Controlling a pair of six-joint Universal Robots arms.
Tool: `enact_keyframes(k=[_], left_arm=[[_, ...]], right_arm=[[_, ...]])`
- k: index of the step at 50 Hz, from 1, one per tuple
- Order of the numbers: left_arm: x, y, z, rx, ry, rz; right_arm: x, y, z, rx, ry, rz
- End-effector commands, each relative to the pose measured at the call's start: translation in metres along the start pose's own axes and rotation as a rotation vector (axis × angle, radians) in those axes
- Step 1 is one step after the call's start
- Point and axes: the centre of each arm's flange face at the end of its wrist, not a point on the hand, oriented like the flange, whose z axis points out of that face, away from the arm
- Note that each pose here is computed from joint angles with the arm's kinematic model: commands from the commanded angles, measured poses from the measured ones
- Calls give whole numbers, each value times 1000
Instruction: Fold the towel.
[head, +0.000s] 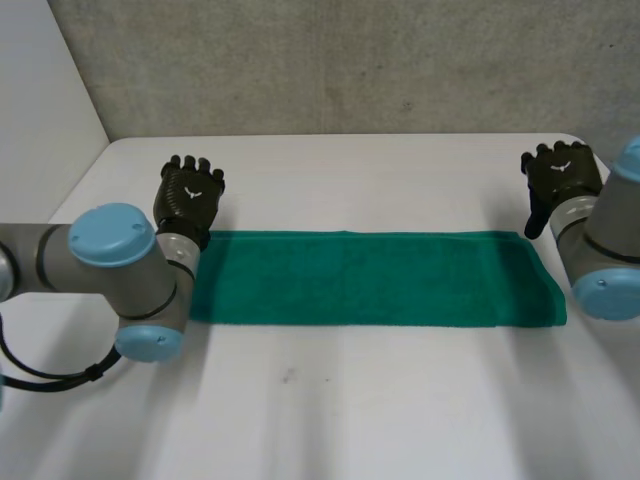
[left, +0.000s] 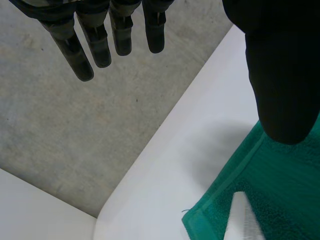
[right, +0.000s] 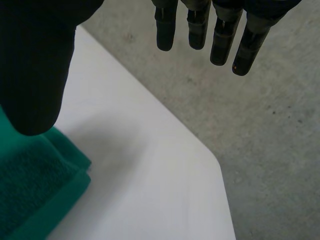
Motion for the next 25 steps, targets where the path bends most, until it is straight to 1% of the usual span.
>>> enact_keyframes(k=[1, 5, 7, 9, 11, 12, 16, 18, 22, 25], left_arm=[[-24, -28, -39, 9, -4, -3], [-36, -40, -62, 17, -5, -28], [-38, -41, -66, 17, -5, -36], [-39, -41, -76, 10, 0, -84], [-38, -40, -79, 5, 4, -99], [-38, -38, -82, -4, 7, -133], [-30, -31, -95, -33, 36, -228], [-26, -29, -97, -40, 43, -253], [-24, -26, -99, -59, 38, -256], [-23, -23, -100, -77, 18, -254]], right_arm=[[25, -22, -55, -16, -77, 55], [25, -4, -87, -144, -193, 85], [24, -1, -91, -162, -210, 90], [19, 12, -102, -217, -251, 105], [17, 19, -105, -235, -259, 111], [17, 22, -107, -243, -262, 114], [15, 29, -107, -236, -269, 122], [14, 34, -105, -222, -267, 124], [17, 42, -98, -201, -242, 114], [12, 56, -89, -218, -241, 118]])
